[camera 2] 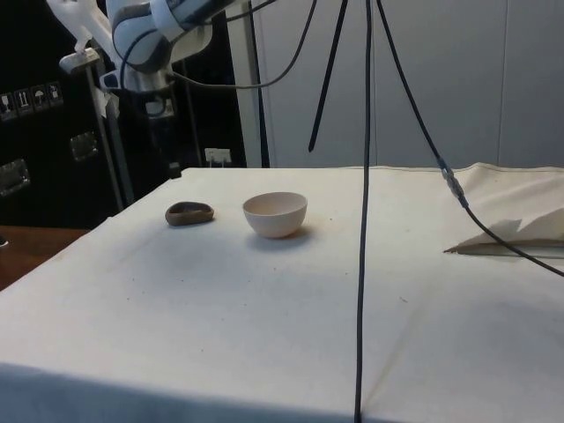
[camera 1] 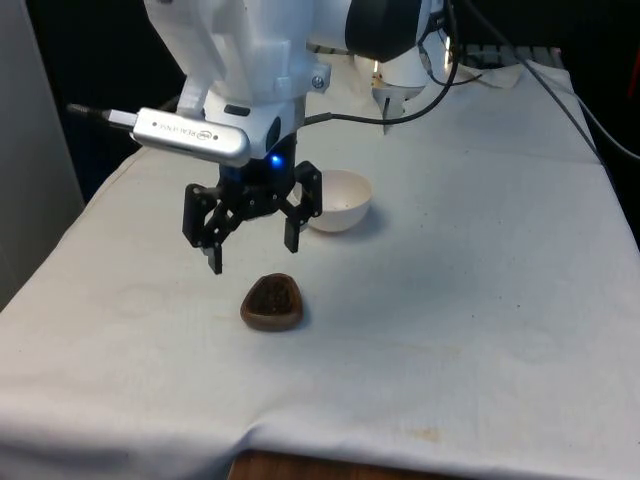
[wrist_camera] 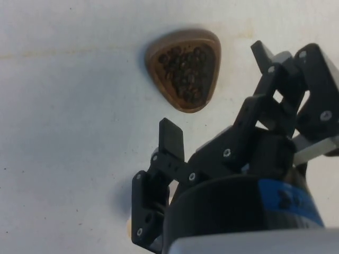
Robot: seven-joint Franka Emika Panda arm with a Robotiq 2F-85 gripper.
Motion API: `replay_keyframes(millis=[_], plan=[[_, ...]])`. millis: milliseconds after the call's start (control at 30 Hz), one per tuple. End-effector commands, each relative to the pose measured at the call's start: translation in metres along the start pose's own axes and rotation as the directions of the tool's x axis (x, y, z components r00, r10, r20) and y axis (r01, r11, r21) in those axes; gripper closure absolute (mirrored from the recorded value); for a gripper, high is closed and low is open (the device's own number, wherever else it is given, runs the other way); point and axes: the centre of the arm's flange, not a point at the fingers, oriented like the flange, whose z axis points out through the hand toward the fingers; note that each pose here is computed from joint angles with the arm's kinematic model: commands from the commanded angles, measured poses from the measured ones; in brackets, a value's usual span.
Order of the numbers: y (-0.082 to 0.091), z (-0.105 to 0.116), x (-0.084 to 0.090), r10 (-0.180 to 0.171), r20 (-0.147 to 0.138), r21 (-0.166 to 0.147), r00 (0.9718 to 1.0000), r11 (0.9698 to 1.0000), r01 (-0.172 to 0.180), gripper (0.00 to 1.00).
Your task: Pour the coffee beans from the cup into the bowl.
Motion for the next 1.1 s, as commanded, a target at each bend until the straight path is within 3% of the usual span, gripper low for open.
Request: replay_keyframes(millis=[0,133,167,233,400,433,500,600,633,667,700,867,933,967,1000,1033,1067], plan=[[0.000,0.002,0.000,-0.020,0.004,-0.011,0.9998,0.9997,0.021,0.00],[0.000,0.005,0.000,-0.059,0.010,-0.010,0.9982,0.9982,0.059,0.00],[0.000,0.004,-0.001,-0.048,0.006,0.001,0.9988,0.9988,0.048,0.00],[-0.001,0.007,0.000,-0.074,0.013,-0.009,0.9972,0.9972,0.074,0.00],[-0.002,0.014,0.000,-0.114,0.017,0.000,0.9933,0.9935,0.114,0.00],[-0.002,0.012,0.000,-0.106,0.015,0.009,0.9943,0.9944,0.105,0.00],[-0.002,0.016,0.000,-0.137,0.019,0.002,0.9904,0.9905,0.137,0.00],[-0.004,0.021,0.000,-0.162,0.020,0.007,0.9866,0.9868,0.162,0.00],[-0.004,0.024,0.001,-0.177,0.021,0.007,0.9840,0.9842,0.177,0.00],[-0.004,0.025,0.001,-0.183,0.021,0.007,0.9828,0.9830,0.183,0.00],[-0.004,0.024,0.000,-0.177,0.019,0.016,0.9840,0.9841,0.177,0.00],[-0.006,0.036,0.003,-0.217,0.023,0.006,0.9759,0.9762,0.217,0.00],[-0.006,0.038,0.003,-0.221,0.024,0.006,0.9749,0.9752,0.221,0.00],[-0.006,0.042,0.004,-0.232,0.024,0.005,0.9725,0.9728,0.232,0.00],[-0.006,0.038,0.003,-0.222,0.016,0.006,0.9749,0.9750,0.222,0.00],[-0.007,0.044,0.004,-0.237,0.025,0.007,0.9713,0.9716,0.236,0.00],[-0.006,0.045,0.005,-0.241,0.026,0.006,0.9702,0.9706,0.241,0.00]])
